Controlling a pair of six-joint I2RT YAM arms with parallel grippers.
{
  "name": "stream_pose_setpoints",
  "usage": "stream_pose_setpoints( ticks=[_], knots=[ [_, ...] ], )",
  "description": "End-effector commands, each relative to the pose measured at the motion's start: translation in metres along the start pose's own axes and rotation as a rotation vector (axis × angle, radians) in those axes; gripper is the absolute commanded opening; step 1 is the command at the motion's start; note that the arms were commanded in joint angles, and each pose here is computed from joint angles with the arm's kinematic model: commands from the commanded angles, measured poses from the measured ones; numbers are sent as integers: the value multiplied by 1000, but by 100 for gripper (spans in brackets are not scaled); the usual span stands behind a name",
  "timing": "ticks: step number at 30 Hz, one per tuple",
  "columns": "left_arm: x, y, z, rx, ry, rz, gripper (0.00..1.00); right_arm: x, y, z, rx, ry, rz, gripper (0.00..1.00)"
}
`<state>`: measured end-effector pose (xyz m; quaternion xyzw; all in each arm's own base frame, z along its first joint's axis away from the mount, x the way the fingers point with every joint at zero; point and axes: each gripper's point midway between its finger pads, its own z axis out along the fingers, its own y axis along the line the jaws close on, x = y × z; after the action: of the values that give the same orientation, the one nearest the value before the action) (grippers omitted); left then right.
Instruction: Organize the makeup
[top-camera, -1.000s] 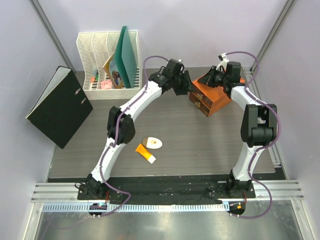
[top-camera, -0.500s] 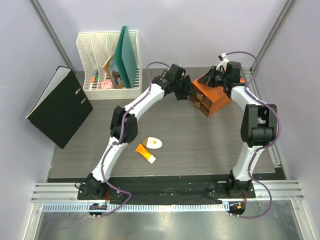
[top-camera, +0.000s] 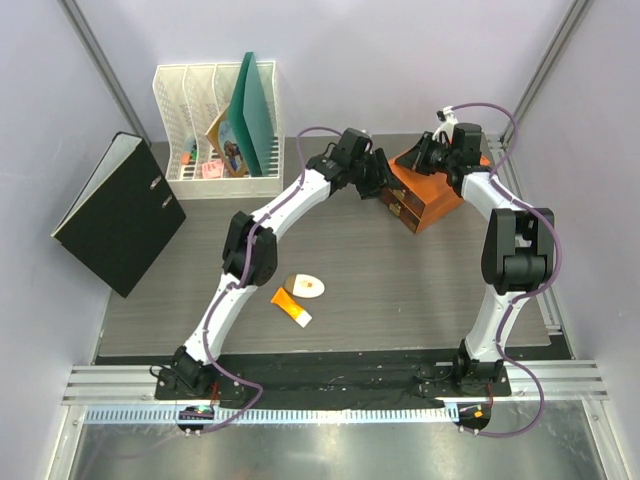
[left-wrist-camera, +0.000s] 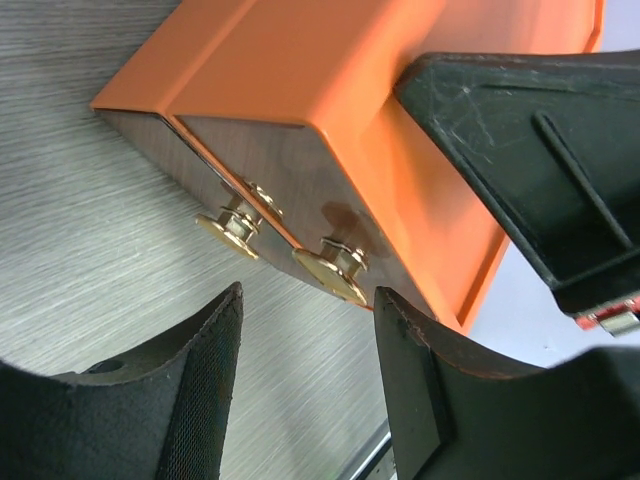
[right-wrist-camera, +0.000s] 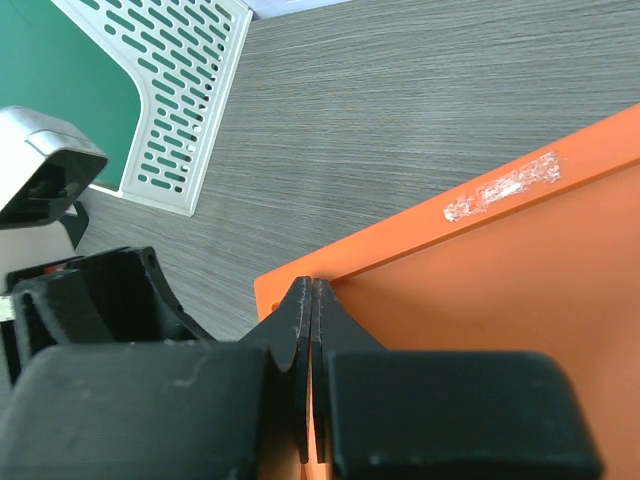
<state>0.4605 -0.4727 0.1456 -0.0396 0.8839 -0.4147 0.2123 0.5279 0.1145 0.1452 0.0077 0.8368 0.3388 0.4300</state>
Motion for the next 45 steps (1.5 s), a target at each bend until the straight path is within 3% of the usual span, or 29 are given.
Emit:
stream_pose_setpoints(
  ticks=[1, 10, 17, 21, 28, 45],
  knots=[
    [2, -5, 11, 26, -12, -5, 55, 188, -77, -27, 304, 534, 269, 1],
    [5, 3, 23, 2, -23, -10, 52, 188, -77, -27, 302, 534, 270, 1],
    [22, 33, 18, -114, 30, -22, 33, 188, -77, -26, 302, 534, 271, 1],
    [29, 48, 14, -155, 45, -39, 27, 187, -77, -26, 301, 533, 271, 1],
    [46, 80, 0, -248, 93, -35, 24, 188, -77, -26, 302, 535, 271, 1],
    [79, 131, -82, -420, 126, 35, 20, 188, -76, -26, 301, 533, 270, 1]
  ],
)
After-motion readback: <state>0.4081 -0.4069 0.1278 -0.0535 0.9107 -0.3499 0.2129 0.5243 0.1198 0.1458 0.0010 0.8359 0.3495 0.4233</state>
